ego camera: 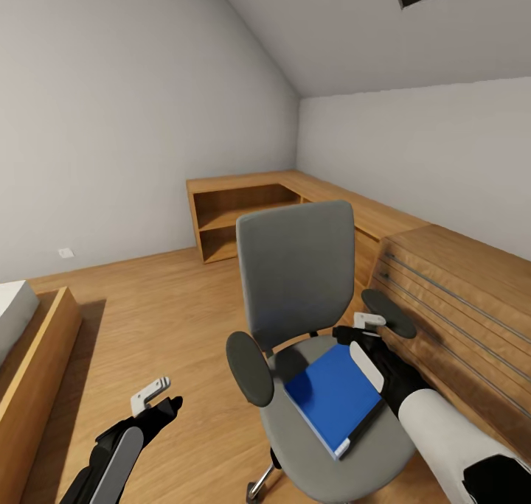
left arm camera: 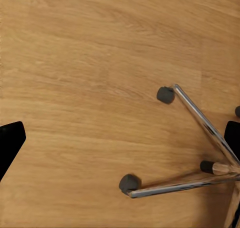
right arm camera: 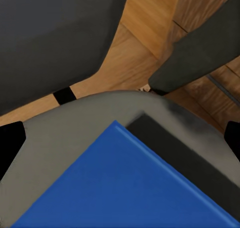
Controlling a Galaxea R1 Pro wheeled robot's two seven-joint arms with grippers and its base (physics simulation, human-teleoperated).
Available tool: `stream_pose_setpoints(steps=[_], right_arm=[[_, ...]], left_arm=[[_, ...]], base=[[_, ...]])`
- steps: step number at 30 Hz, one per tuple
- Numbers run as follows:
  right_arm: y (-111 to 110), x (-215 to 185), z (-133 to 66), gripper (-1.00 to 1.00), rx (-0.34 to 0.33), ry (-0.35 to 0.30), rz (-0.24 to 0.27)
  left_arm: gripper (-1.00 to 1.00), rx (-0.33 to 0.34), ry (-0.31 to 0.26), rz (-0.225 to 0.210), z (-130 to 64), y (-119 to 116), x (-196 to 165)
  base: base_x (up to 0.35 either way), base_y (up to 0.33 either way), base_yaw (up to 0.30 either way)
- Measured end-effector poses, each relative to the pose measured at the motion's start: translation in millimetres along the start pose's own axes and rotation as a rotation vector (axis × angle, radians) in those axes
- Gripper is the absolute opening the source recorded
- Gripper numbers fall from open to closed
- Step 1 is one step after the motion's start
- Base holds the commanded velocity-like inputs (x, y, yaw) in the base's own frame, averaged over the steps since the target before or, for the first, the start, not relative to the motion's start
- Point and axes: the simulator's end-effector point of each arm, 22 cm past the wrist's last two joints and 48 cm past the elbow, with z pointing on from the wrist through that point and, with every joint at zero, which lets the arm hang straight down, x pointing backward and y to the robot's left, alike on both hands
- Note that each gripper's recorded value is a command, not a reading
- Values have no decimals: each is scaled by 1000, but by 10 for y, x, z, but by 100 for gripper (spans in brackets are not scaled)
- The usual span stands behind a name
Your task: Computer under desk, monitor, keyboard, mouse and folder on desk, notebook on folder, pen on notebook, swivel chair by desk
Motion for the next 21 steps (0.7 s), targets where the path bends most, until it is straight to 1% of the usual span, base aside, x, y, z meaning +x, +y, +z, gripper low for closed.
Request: stream_pose_setpoints(steps=[6, 13, 21], right_arm=[[6, -3, -2, 100, 0, -2, 2], [-1, -5, 0, 100, 0, -2, 2], [-7, 131, 75, 100, 0, 0, 0]], left_arm=[[100, 1, -9, -5, -1, -3, -20], [100, -1, -75, -37, -7, 6, -167], [100, 0, -85, -44, 88, 50, -95]], base=[[0, 0, 0], [0, 0, 0], [0, 0, 0]])
